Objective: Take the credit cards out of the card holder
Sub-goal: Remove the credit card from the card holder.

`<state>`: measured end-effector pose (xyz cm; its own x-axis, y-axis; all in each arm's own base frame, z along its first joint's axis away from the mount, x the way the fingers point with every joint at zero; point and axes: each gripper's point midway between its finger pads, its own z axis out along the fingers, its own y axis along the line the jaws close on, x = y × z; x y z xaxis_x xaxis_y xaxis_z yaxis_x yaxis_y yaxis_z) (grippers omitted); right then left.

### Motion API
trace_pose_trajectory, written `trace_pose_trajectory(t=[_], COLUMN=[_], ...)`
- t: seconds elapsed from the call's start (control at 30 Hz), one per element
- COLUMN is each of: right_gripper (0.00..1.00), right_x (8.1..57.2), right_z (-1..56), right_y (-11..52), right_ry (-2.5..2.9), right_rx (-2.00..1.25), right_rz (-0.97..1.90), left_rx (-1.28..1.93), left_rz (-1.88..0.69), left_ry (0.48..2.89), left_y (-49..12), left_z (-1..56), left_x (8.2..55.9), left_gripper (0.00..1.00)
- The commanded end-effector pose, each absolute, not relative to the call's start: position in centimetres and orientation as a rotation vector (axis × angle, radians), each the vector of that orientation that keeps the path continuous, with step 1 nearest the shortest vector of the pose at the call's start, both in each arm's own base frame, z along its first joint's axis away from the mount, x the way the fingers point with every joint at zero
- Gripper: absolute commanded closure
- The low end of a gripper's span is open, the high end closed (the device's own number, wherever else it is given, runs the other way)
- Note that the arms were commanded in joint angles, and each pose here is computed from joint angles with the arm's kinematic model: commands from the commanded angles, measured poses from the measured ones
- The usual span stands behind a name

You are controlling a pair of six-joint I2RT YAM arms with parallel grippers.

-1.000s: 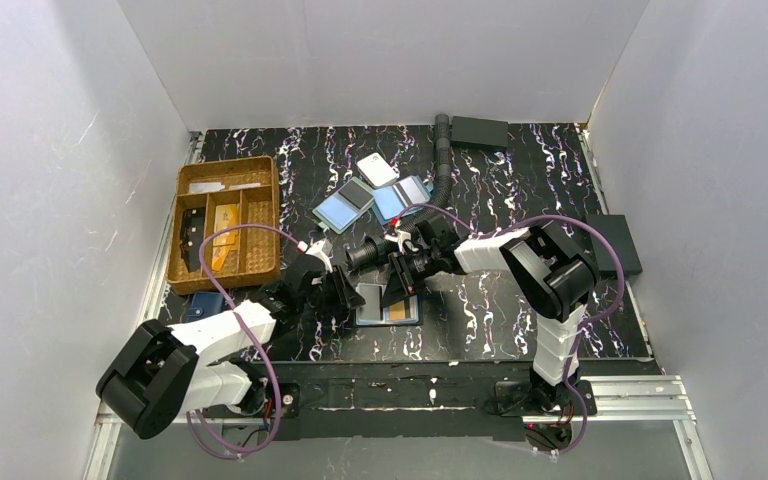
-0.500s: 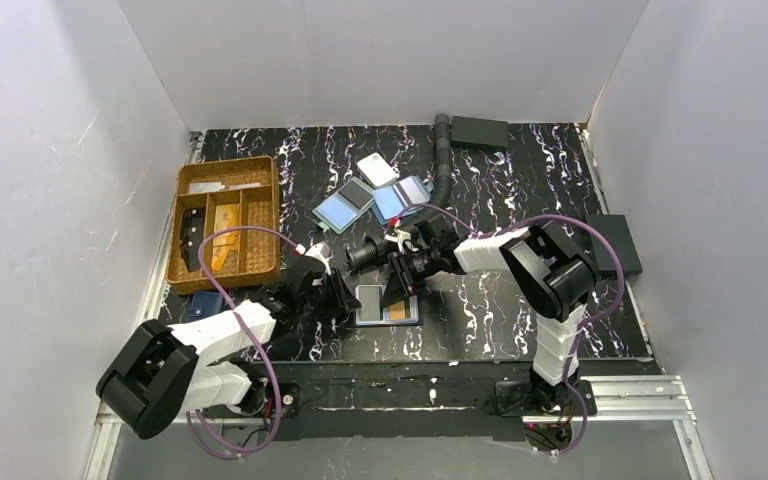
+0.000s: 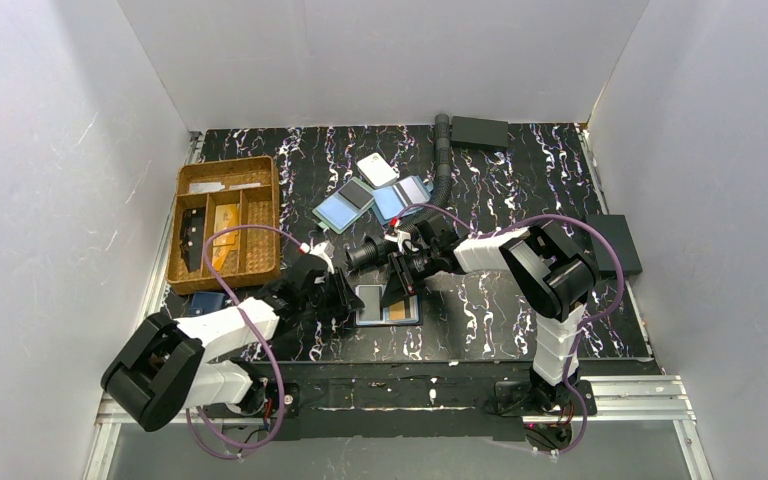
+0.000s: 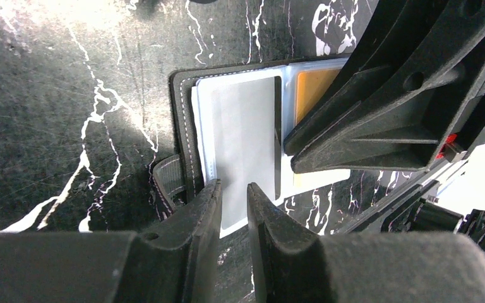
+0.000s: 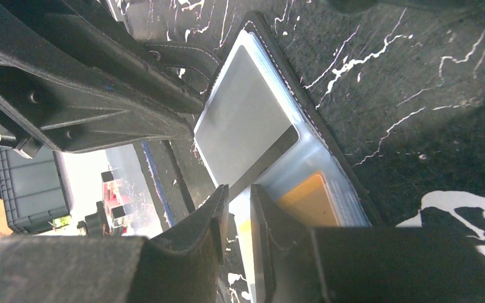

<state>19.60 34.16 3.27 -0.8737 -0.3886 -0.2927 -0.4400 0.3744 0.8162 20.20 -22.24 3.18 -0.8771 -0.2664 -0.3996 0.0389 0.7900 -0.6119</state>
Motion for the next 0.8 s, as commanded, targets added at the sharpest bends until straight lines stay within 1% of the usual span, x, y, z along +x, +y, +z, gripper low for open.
trace_pose_trajectory(t=[0.0, 0.33, 0.53, 0.77], right_gripper=[0.71, 0.71, 0.65, 0.64], right_x=[19.6, 19.7, 19.6, 19.8], right_z=[1.5, 1.5, 1.5, 1.1], right_y=[33.6, 33.6, 33.6, 33.4], right_ry=[2.618, 2.620, 2.623, 2.646], right_rx=[-0.776, -0.776, -0.775, -0.756], right_rz=[1.473, 1.473, 1.478, 1.442], left_rx=[-0.141, -0.201, -0.207, -0.207], left_rz=[-0.907, -0.846, -0.846, -0.872], left_ry=[2.476, 2.532, 2.563, 2.606], left_y=[-23.1, -22.4, -22.5, -23.2], left_z=[4.2, 2.3, 1.7, 1.2], left_x=[21.0, 20.8, 20.5, 20.3], left_gripper=[0.80, 0.78, 0.77, 0.78])
